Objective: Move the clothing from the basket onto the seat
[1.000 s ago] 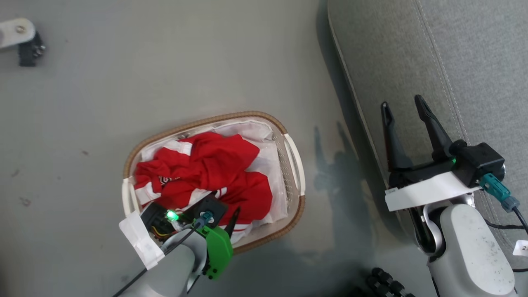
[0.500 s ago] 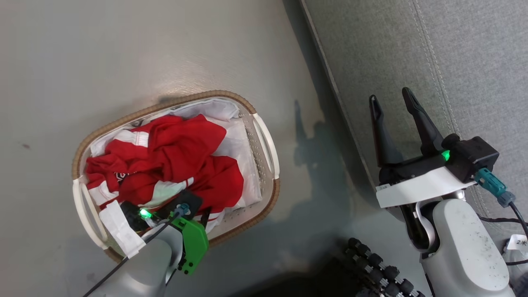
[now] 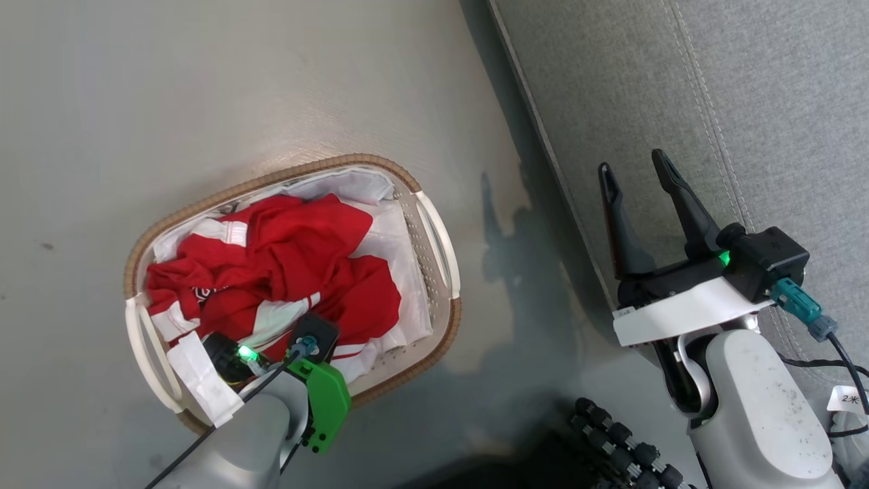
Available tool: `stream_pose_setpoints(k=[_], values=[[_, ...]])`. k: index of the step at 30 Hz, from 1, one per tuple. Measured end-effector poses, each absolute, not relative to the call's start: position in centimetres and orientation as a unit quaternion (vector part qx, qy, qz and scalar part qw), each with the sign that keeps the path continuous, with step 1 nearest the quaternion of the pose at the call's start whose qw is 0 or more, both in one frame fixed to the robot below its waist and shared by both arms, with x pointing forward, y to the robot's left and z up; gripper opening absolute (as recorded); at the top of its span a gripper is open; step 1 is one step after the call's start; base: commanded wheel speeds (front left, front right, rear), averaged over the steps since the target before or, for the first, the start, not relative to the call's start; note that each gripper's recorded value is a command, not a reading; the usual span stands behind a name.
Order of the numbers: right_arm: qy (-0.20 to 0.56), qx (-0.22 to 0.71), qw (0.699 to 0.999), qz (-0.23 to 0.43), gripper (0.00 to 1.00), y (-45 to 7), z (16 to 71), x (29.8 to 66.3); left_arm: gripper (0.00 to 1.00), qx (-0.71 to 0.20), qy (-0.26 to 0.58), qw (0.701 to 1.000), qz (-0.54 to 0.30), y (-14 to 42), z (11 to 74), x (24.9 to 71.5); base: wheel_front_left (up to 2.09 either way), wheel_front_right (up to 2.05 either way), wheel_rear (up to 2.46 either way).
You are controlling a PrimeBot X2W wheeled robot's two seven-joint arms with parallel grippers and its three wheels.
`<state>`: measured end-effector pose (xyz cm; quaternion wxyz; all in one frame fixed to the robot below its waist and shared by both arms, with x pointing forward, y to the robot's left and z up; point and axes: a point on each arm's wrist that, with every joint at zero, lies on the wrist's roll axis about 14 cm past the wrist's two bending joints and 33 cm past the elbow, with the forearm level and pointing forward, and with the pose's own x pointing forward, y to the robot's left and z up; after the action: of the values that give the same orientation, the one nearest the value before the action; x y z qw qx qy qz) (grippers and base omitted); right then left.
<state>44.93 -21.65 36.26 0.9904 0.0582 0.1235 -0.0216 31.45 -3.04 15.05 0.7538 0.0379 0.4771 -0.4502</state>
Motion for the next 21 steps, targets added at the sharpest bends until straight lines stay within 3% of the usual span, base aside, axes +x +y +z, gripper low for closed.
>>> stream_pose_setpoints(k=[7, 21], values=[[0.110, 0.044, 0.993, -0.017, 1.00, -21.5, 37.7, 44.7, 0.00, 0.013, 0.427, 0.785, -0.449, -4.3, 18.7, 33.2, 0.00, 0.00, 0.00], [0.076, 0.037, 0.996, -0.008, 1.00, -20.6, 41.7, 42.0, 0.00, 0.013, 0.215, 0.873, -0.438, -4.2, 32.3, 39.3, 0.00, 0.00, 0.00]])
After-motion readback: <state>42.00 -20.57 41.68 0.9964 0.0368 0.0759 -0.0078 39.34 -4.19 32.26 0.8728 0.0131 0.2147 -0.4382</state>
